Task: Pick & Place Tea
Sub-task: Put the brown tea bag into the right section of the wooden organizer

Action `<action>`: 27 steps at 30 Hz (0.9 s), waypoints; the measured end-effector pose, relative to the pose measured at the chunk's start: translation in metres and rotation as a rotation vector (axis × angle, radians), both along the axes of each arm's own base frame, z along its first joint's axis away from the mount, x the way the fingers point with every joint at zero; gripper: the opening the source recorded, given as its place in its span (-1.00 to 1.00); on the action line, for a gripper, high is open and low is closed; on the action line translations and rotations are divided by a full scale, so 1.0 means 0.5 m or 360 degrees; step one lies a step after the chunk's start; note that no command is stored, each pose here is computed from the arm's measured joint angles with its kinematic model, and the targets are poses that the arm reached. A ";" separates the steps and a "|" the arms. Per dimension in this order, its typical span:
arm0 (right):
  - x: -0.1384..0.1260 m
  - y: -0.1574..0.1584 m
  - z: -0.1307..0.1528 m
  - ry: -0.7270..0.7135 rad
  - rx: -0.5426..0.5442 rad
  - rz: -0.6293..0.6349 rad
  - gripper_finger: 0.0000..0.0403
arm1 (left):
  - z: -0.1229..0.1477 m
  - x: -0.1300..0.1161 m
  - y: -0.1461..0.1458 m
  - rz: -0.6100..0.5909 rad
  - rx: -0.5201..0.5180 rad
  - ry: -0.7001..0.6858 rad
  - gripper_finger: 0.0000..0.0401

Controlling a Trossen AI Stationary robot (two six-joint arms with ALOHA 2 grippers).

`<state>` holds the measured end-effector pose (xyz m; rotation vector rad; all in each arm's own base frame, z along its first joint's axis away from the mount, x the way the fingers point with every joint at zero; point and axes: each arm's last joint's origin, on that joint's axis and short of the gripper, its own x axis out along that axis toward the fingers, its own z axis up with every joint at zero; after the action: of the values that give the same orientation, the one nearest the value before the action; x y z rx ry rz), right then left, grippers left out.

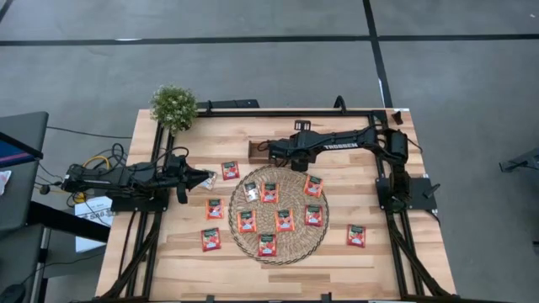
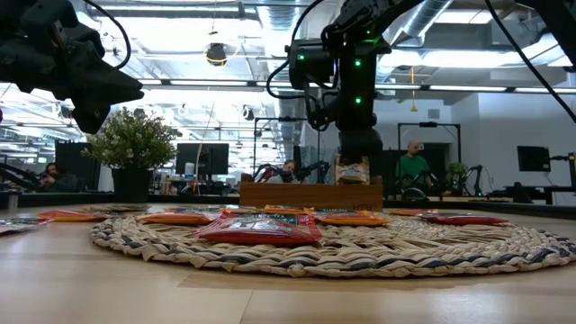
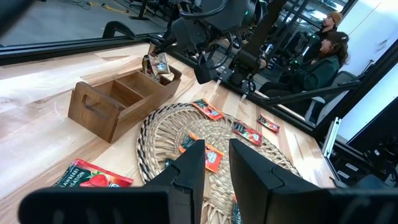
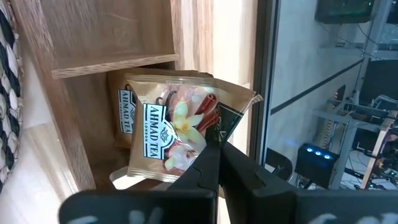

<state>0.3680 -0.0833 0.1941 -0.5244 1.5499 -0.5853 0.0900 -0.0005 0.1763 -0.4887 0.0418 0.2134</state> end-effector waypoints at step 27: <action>0.000 0.000 0.000 0.0002 -0.0001 -0.0001 -0.59 | 0.000 0.000 0.000 0.0001 0.0000 0.0000 -0.68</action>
<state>0.3679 -0.0833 0.1941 -0.5251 1.5509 -0.5860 0.0900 -0.0004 0.1762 -0.4886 0.0419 0.2142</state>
